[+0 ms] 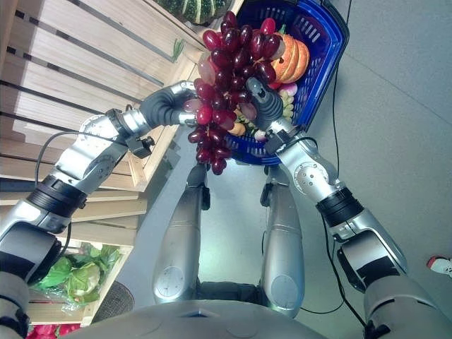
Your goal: Pick up fruits and vegetables into the basket
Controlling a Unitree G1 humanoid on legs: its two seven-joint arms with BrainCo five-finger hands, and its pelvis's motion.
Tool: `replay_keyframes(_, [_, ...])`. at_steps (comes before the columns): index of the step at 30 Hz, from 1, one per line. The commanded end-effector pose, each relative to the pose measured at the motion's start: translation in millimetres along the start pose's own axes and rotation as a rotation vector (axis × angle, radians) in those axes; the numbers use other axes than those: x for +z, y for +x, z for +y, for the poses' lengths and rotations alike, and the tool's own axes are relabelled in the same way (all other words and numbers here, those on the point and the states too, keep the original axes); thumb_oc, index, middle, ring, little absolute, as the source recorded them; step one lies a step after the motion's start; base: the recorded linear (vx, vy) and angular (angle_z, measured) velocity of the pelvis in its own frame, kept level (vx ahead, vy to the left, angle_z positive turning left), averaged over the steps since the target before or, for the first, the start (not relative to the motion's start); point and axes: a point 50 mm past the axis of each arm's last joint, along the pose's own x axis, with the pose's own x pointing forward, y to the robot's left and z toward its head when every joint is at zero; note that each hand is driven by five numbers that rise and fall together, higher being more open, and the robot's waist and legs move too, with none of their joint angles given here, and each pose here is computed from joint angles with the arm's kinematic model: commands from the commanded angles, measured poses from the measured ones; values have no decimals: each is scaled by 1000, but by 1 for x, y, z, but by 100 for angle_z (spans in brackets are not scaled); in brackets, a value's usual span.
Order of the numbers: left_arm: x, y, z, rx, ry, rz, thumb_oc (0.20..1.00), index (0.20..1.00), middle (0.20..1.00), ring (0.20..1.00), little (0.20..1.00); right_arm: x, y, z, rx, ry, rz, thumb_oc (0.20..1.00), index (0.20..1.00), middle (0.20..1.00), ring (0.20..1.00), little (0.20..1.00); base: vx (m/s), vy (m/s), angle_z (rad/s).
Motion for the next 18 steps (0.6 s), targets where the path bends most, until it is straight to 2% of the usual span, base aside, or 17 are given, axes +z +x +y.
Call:
replay_keyframes(1, [32, 14, -20, -138, 76, -147, 200, 200, 200, 200, 200, 18, 12, 34, 171, -27, -64, 200, 200, 200, 200, 200, 0, 0, 0])
replay_keyframes(14, [29, 16, -20, -120, 85, -108, 200, 200, 200, 200, 200, 9, 13, 40, 243, 88, -43, 200, 200, 200, 200, 200, 0, 0, 0])
replay_keyframes(15, [28, 16, -19, -106, 93, -95, 238, 238, 238, 238, 238, 9, 13, 41, 250, 96, -45, 200, 200, 200, 200, 200, 0, 0, 0])
replay_keyframes(16, [26, 15, -17, -76, 104, -74, 501, 501, 501, 501, 501, 9, 13, 41, 258, 110, -49, 200, 200, 200, 200, 200, 0, 0, 0])
replay_keyframes(17, [24, 15, -14, -45, 105, -56, 1000, 1000, 1000, 1000, 1000, 9, 13, 41, 263, 121, -51, 200, 200, 200, 200, 200, 0, 0, 0])
replay_keyframes(18, [22, 14, -11, -14, 109, -41, 1000, 1000, 1000, 1000, 1000, 9, 13, 41, 267, 130, -57, 200, 200, 200, 200, 200, 0, 0, 0])
